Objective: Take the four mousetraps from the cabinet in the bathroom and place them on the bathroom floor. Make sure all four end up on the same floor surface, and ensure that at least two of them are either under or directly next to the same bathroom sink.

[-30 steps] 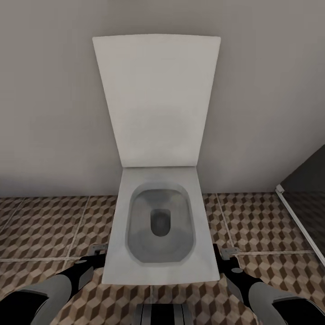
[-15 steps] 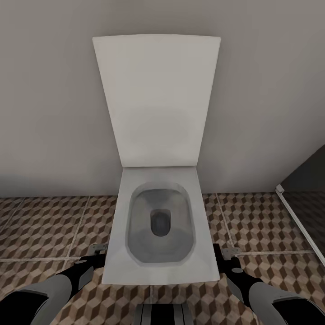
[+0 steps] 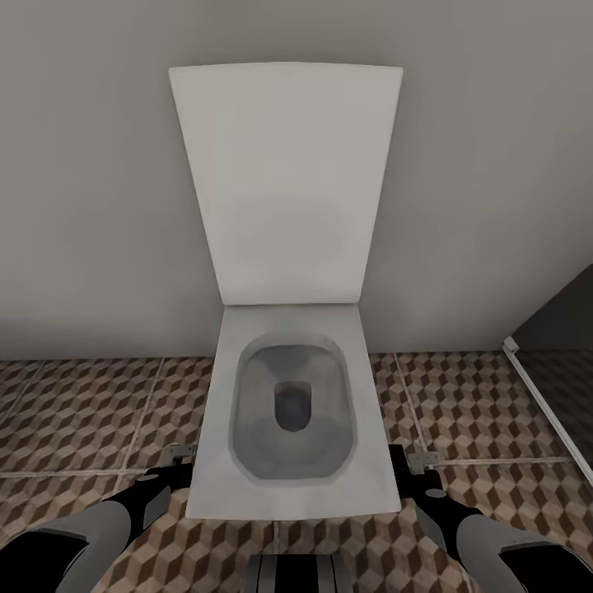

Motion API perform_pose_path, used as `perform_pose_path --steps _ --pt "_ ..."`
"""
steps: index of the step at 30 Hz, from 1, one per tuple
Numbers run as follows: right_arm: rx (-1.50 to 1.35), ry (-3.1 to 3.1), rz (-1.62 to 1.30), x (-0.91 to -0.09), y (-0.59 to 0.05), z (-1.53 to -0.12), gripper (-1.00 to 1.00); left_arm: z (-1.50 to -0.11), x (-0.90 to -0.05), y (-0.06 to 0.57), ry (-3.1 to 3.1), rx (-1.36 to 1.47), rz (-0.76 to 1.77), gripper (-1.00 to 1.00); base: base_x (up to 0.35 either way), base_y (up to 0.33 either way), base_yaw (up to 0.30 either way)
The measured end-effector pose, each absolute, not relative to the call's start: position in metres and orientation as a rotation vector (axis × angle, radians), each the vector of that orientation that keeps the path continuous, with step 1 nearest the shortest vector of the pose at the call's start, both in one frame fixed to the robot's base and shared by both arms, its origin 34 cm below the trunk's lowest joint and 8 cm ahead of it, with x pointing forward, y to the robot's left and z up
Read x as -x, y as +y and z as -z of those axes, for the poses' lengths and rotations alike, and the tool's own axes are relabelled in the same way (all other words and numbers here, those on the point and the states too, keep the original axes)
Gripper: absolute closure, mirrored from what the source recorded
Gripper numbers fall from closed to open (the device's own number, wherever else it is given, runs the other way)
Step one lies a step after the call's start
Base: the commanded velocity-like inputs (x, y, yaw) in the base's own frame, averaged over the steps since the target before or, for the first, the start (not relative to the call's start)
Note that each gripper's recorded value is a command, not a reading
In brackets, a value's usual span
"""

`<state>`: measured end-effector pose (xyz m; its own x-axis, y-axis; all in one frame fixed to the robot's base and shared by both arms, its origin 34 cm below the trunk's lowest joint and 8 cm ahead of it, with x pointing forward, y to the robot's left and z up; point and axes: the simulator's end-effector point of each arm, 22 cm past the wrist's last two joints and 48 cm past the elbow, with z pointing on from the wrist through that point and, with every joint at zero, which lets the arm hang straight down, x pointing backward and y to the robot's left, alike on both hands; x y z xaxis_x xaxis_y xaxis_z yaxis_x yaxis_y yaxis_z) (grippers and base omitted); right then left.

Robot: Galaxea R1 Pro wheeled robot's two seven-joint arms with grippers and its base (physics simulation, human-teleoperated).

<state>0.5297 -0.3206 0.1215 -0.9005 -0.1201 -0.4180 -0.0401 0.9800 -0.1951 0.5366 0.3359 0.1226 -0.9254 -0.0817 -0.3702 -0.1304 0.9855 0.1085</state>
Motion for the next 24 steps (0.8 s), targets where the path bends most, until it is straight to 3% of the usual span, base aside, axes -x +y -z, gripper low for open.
perform_pose_path --steps 24 --pt "0.115 2.686 0.251 -0.5297 -0.3204 -0.1214 1.00 -0.1220 -0.5358 0.3339 2.763 0.151 -0.182 1.00 0.000 0.000 0.000"
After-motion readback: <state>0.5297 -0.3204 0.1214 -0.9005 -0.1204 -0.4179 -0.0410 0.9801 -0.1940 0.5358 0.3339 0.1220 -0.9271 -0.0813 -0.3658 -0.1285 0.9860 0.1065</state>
